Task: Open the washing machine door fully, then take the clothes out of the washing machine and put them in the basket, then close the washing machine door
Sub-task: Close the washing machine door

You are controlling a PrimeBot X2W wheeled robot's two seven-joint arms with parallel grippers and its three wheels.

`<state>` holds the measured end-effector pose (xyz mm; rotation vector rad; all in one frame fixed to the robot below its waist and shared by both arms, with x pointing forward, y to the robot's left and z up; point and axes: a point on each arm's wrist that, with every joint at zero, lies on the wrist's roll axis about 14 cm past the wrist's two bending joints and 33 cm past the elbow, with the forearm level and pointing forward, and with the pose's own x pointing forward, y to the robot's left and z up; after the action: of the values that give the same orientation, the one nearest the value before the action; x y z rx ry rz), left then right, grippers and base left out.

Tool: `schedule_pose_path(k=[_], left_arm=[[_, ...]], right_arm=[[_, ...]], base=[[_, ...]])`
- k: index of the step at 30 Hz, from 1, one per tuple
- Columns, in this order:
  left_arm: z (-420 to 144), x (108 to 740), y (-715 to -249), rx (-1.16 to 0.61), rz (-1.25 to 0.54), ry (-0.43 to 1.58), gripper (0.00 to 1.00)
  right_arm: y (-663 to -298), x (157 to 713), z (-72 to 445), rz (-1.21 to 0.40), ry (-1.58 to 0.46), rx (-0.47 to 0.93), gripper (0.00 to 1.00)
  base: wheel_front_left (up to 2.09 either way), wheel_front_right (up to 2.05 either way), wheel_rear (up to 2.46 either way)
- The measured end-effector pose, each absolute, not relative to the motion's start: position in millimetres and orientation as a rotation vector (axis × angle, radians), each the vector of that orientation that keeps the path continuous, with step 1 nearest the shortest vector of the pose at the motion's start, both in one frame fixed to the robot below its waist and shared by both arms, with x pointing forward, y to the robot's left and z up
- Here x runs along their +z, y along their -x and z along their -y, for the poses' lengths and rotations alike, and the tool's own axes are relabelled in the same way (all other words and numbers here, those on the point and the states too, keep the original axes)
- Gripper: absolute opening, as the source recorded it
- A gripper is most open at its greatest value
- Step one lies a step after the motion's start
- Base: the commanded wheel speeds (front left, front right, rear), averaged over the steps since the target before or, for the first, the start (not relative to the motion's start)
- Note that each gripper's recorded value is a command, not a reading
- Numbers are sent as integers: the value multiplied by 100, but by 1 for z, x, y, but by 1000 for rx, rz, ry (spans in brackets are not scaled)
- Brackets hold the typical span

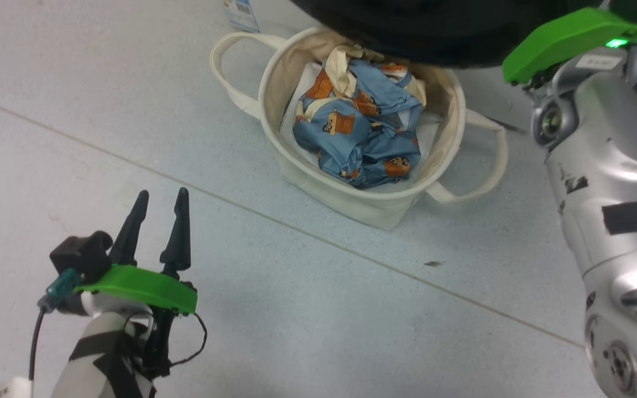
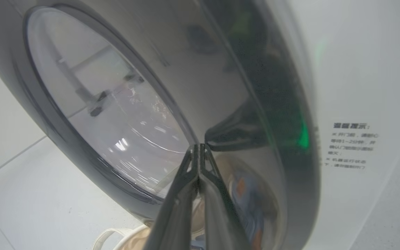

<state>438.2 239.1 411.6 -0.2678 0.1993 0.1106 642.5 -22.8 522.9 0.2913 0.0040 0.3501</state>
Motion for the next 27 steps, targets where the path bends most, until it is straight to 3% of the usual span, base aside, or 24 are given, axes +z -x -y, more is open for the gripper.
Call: schedule_pose_path(k=[7,21,22,23,24,27], left_arm=[[-250,400,-441,148,-219,260,100],[-247,392,-442,144,-239,256,100],[-247,392,-443,143,-238,256,100],[-247,393,-444,141,-236,256,100],[-247,393,-445,139,-234,255,100],[-246,397,-445,136,-225,256,100]], right_arm=[[-668,515,38,-7,-377,269,0],[-676,499,51,-24,-368,214,0],[-675,499,51,-25,-365,214,16],[-676,499,52,-22,-364,213,94],[-676,501,53,-18,-360,212,100],[-674,505,54,-14,-348,212,100]], base=[[0,0,0],[0,0,0],[0,0,0],[0,0,0],[0,0,0],[0,0,0]])
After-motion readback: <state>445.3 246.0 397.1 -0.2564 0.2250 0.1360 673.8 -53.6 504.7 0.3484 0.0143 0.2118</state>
